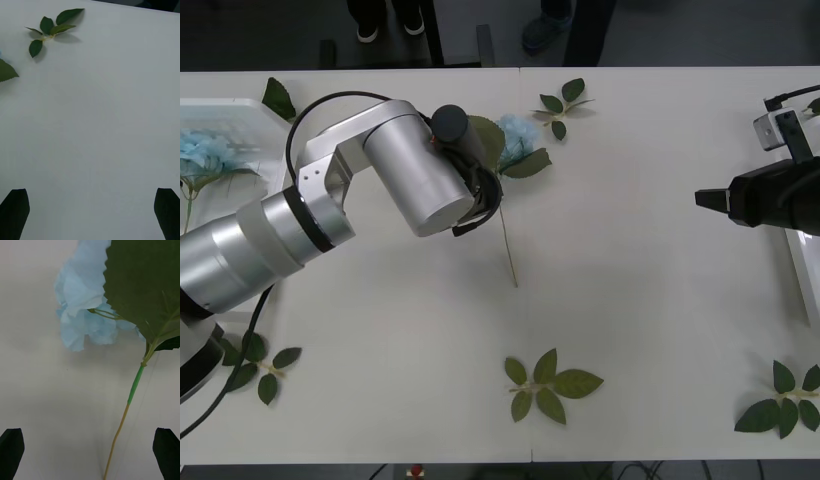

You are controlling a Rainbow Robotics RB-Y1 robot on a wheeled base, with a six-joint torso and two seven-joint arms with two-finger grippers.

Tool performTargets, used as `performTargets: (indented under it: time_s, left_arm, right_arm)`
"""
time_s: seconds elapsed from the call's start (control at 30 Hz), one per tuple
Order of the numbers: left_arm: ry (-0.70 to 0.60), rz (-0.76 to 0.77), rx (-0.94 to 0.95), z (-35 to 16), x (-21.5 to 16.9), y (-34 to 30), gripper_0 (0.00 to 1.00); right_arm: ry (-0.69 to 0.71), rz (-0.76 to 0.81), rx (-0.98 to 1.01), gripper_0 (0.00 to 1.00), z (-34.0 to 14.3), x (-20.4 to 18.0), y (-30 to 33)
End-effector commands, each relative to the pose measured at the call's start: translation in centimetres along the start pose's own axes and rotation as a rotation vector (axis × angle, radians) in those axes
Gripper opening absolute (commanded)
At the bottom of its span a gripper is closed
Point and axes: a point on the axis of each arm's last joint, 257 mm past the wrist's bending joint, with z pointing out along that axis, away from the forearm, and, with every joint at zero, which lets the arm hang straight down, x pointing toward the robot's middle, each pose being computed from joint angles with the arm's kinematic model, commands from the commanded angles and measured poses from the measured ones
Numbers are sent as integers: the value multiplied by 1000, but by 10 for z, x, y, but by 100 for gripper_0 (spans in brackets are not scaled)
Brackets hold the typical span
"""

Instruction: Place the red flowers into the right box and the blue flowers into the left box. If a person shows an open palm, hand one flower to the person first, then continue sorting.

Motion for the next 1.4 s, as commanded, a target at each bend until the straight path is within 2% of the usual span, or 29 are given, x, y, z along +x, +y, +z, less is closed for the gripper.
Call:
performTargets:
  time_s: [0.03,0.2,0.33,0.47,0.67,0.8,1.1,1.13,1.17,1.2,1.23,1.33,1.4]
  left_arm:
    - [-63,48,-12,-3,-21,-29,100]
    - [-87,59,-54,18,-20,-38,100]
    - [-99,42,-38,32,-21,-46,100]
    - [-108,47,-35,39,-19,-48,100]
    - [-114,82,-52,45,-12,-42,100]
    - [-118,109,-73,52,-4,-31,100]
    - [-123,132,-69,61,6,-25,100]
    - [-124,129,-66,61,6,-26,95]
    - [-126,130,-61,61,5,-27,74]
    - [-126,131,-55,61,6,-29,32]
    - [-127,130,-55,61,5,-29,15]
    - [-134,137,-59,62,5,-26,1]
    - [-138,142,-56,63,4,-27,0]
  right_arm:
    - [-59,-41,-102,97,3,-41,40]
    - [-103,-23,-353,97,-21,-65,97]
    - [-137,-12,-502,97,-56,-82,118]
    - [-187,-67,-603,97,-87,-96,131]
    - [-247,-130,-641,97,-114,-104,127]
    - [-289,-245,-636,97,-125,-103,123]
    - [-331,-448,-606,97,-119,-90,124]
    - [-335,-460,-610,97,-118,-88,126]
    - [-339,-468,-615,97,-116,-87,129]
    - [-343,-474,-617,97,-114,-85,131]
    - [-345,-477,-619,97,-113,-84,132]
    - [-356,-456,-642,97,-109,-81,141]
    - [-368,-442,-658,97,-105,-79,148]
